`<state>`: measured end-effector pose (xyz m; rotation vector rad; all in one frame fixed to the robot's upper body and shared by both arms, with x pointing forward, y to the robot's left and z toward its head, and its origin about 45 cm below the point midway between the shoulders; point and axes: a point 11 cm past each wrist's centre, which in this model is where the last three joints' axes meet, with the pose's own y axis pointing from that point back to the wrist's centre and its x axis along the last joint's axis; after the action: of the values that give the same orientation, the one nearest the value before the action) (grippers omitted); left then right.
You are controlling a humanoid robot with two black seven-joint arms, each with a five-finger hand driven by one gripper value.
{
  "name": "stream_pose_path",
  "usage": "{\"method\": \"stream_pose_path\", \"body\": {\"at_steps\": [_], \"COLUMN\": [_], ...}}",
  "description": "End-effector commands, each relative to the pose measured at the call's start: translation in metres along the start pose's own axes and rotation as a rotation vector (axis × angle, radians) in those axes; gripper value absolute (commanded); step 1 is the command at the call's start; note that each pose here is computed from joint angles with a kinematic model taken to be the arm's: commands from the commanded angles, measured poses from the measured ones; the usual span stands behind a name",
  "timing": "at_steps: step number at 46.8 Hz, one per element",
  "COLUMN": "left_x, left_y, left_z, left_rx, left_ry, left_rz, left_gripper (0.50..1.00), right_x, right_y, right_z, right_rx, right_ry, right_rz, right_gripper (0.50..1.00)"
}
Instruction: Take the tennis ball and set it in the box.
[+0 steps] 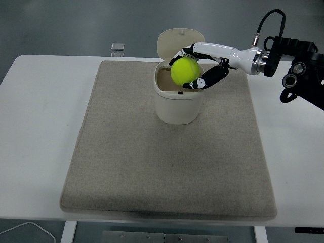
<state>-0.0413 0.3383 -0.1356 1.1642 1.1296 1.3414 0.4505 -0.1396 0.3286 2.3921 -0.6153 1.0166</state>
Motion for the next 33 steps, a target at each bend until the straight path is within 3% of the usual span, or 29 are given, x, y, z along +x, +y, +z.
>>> {"method": "stream_pose_path", "body": {"at_steps": [1,8,25,33], "left_x": [0.0,0.0,0.0,0.0], "left_y": [0.0,0.0,0.0,0.0], "left_z": [0.0,0.0,0.0001,0.0], "left_rx": [0.0,0.0,-0.001,0.0], "left_ry": [0.0,0.0,0.0,-0.001], "left_rz": [0.0,0.0,0.0,0.0], "left_gripper": [0.992,0.99,0.992,0.992], "right_x": [0.0,0.0017,0.0061,0.0058], "right_y": [0.0,0.0014,0.0056,0.0059], "right_z": [0.0001,0.0009,0.002,0.0011], "right_rx": [0.0,-0.003,-0.008,-0.005], "right_ry": [-0.001,0.002,0.0,-0.009], "right_rz": [-0.002,0.007,0.006,-0.005], "right_gripper": [0.788,0.864,0.866,0.891]}}
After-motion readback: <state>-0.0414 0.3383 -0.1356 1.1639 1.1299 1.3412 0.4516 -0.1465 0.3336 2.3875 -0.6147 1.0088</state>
